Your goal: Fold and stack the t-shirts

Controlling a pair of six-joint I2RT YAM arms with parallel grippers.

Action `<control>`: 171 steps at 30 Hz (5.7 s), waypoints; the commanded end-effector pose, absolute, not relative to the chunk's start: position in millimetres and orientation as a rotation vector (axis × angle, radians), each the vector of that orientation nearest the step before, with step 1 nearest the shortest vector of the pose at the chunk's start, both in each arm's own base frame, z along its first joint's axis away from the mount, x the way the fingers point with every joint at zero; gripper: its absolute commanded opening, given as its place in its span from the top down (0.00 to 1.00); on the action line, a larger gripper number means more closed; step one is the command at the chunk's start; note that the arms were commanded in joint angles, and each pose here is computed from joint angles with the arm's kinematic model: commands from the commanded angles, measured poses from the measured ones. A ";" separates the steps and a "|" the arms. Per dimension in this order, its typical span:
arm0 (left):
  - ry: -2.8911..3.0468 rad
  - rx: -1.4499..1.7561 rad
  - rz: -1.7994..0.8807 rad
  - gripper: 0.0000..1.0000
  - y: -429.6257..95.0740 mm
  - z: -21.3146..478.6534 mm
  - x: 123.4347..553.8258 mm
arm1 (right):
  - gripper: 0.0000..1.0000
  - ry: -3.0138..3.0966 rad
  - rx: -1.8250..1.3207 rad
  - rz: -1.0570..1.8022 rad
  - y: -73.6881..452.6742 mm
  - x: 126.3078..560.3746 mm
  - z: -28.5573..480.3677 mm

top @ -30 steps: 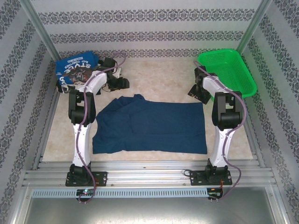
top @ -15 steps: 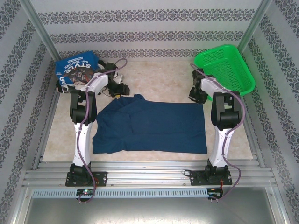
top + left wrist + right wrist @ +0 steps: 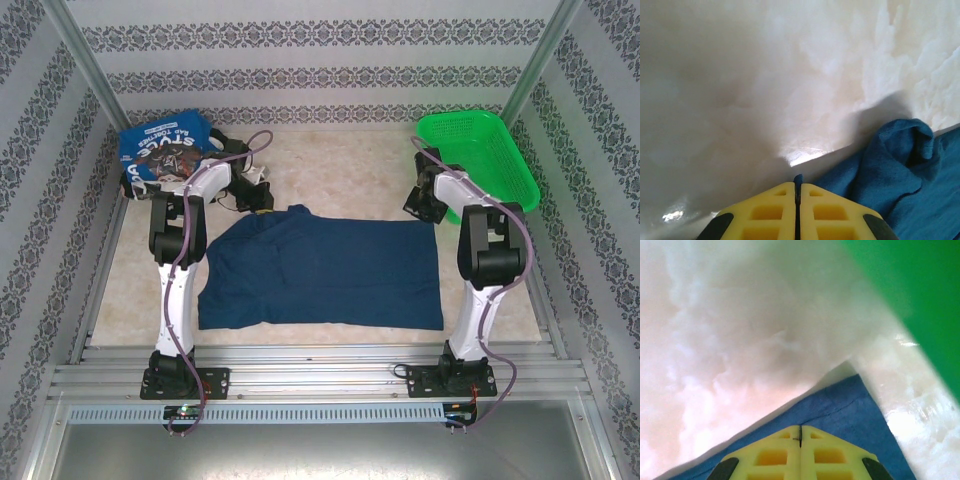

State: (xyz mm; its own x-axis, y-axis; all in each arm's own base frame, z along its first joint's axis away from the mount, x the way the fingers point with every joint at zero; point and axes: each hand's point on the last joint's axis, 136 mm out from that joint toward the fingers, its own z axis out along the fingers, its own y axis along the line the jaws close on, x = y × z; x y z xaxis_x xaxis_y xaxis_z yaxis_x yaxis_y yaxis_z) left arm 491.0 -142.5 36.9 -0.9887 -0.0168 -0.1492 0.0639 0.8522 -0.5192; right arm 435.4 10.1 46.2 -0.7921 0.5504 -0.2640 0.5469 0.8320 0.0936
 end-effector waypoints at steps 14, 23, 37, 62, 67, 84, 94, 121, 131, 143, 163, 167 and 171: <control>2.563 0.124 -0.554 0.92 -119.4 125.2 493.1 | 0.92 2.660 0.788 0.146 27.9 434.6 76.1; 2.442 0.185 -0.377 0.91 -103.6 156.6 473.5 | 0.59 2.724 0.863 0.038 21.5 426.2 52.5; 2.613 0.280 -0.527 0.70 -160.1 91.3 325.2 | 0.54 2.723 0.869 0.145 35.0 422.6 59.5; 2.424 -0.765 -1.140 0.49 -110.5 125.5 377.3 | 0.49 2.753 0.764 0.283 56.8 402.4 66.8; 2.547 -0.834 -1.120 0.54 -114.4 106.2 364.8 | 0.46 2.751 0.746 0.282 55.6 400.8 67.9; 2.948 -0.613 -0.736 0.60 -124.3 63.5 335.5 | 0.43 2.755 0.702 0.296 58.9 396.0 67.5; 2.995 -0.528 -0.584 0.63 -121.4 46.2 340.0 | 0.44 2.753 0.709 0.308 59.5 397.8 66.3; 2.958 -0.527 -0.364 0.75 -88.2 39.1 357.6 | 0.43 2.760 0.717 0.317 58.8 392.9 62.0; 2.919 -0.550 -0.342 0.75 -82.7 39.8 371.4 | 0.43 2.761 0.719 0.325 59.7 393.1 60.4; 2.875 -0.564 -0.412 0.81 -88.5 43.1 389.6 | 0.43 2.772 0.774 0.269 48.1 389.0 52.1; 2.715 -0.723 -0.459 1.00 -30.0 83.2 367.8 | 0.42 2.769 0.796 -0.135 23.5 417.9 46.7; 2.700 -0.771 -0.429 1.00 -9.0 84.2 360.0 | 0.42 2.779 0.780 -0.145 28.9 423.9 43.9; 2.693 -0.776 -0.440 1.00 -5.0 84.9 357.6 | 0.42 2.781 0.769 -0.127 34.2 428.9 43.3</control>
